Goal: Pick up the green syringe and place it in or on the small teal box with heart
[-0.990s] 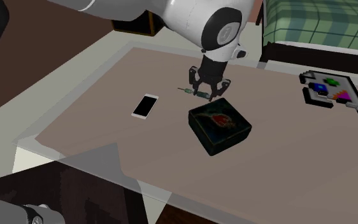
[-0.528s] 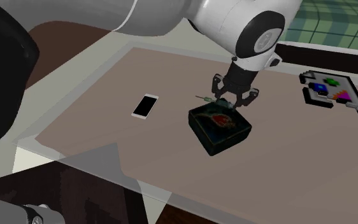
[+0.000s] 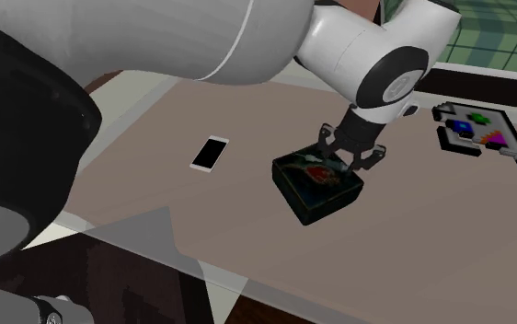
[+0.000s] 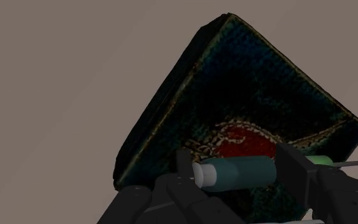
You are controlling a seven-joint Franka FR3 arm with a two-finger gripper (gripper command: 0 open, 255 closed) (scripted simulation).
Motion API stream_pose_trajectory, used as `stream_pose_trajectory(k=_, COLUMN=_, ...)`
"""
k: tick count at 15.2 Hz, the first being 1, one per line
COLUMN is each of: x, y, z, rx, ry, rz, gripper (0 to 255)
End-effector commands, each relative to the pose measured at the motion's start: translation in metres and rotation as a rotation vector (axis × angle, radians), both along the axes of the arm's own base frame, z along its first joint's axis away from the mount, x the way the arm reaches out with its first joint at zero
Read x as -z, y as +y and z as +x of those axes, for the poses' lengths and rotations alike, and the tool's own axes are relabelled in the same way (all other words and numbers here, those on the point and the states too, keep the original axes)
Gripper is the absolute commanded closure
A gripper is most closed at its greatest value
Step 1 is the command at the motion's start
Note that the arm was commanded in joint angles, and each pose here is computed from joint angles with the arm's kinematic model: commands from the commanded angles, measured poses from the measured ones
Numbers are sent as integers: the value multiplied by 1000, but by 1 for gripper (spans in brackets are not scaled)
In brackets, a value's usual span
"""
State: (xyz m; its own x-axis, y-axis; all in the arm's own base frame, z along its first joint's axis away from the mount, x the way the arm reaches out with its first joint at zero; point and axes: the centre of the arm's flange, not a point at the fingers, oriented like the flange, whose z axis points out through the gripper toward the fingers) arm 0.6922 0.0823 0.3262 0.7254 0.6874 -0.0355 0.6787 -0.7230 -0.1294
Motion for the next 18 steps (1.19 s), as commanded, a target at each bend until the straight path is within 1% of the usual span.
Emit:
stream_pose_trajectory(k=1, x=12, y=0, z=1, rx=0, ry=0, rz=0, gripper=255)
stream_pose_trajectory(k=9, x=55, y=0, z=1, rx=0, ry=0, rz=0, gripper=255)
stream_pose_trajectory(k=16, x=55, y=0, z=1, rx=0, ry=0, rz=0, gripper=255)
stream_pose_trajectory(k=17, x=55, y=1, z=2, rx=0, ry=0, rz=0, gripper=0)
stream_pose_trajectory(k=18, x=55, y=0, z=3, rx=0, ry=0, rz=0, gripper=0)
